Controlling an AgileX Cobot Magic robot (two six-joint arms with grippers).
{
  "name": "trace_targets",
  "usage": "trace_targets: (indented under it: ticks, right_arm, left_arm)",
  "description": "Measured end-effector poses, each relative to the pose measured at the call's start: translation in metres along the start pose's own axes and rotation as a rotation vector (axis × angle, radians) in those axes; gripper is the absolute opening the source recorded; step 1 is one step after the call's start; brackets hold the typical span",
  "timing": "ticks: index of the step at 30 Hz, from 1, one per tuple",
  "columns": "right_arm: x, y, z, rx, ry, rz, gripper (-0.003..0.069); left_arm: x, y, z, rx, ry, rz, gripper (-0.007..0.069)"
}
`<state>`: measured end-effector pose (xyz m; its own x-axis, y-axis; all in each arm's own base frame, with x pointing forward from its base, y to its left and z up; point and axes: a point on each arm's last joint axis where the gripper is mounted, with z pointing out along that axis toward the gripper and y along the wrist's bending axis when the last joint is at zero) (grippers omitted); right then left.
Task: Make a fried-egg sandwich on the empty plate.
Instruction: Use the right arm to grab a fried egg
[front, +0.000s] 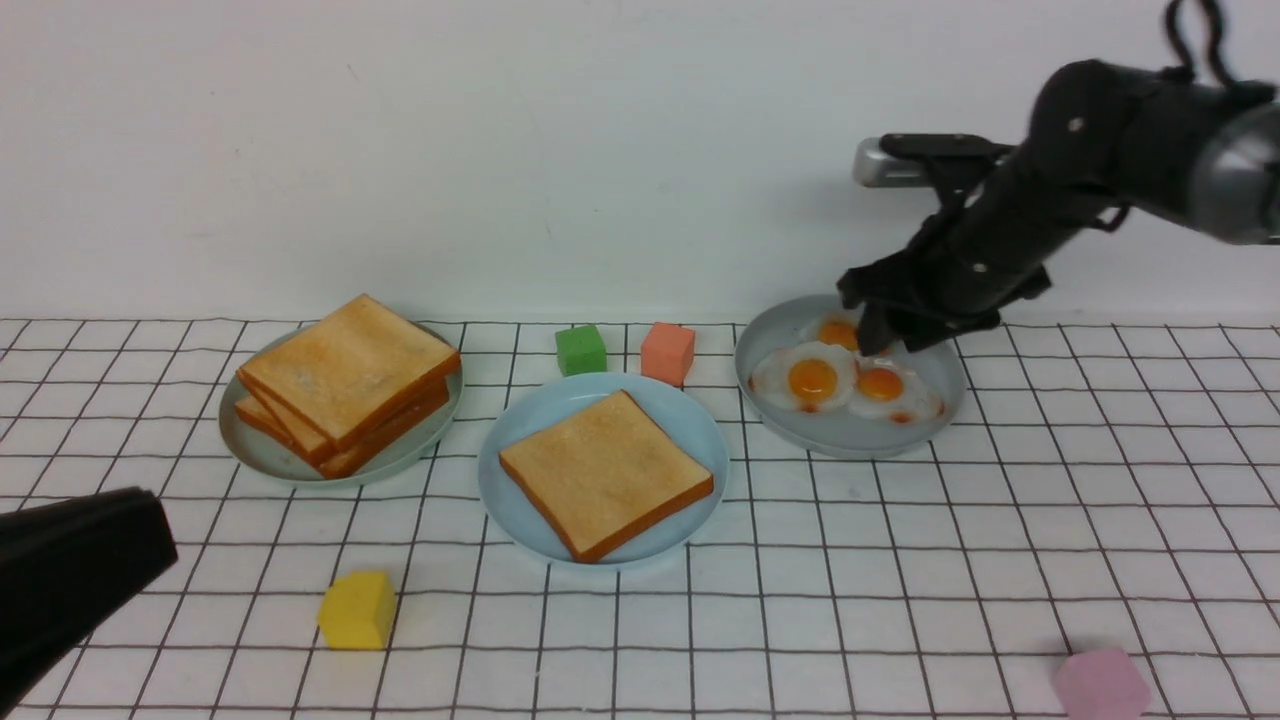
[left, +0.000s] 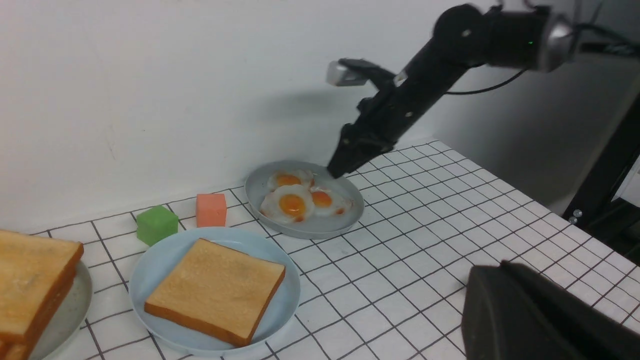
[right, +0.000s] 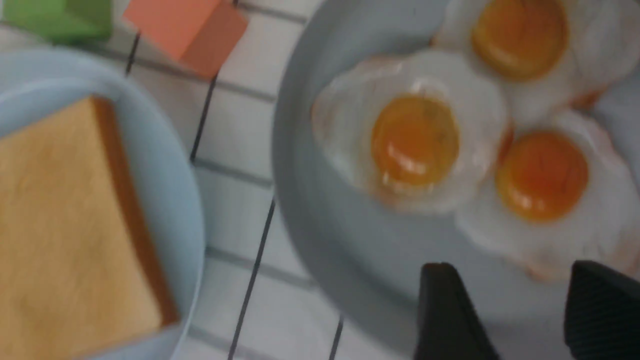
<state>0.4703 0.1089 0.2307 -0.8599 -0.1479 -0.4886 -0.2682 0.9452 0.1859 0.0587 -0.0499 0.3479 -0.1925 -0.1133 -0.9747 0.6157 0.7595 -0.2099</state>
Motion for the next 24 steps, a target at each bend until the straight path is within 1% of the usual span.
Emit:
trace_targets:
  ticks: [2,9,13,24]
  right_arm:
    - [-0.005,-0.003,0.012,0.004,-0.004,0.005,0.0387]
    - [-0.011,-0.012,0.050,0.022,-0.001,0.032,0.0395]
    - [-0.009,-0.014,0.060,0.022,0.004,0.040,0.0395]
    - [-0.012,-0.017,0.074,0.018,-0.060,0.060,0.0395]
  left_arm:
    - [0.000,0.000,0.001,0.000,0.002,0.000,-0.0013]
    - [0.000,0.000,0.001,-0.001,0.004,-0.001,-0.0013]
    - [0.000,0.000,0.001,0.002,0.004,-0.010,-0.0013]
    - [0.000,0.000,0.001,0.003,0.004,-0.015,-0.0013]
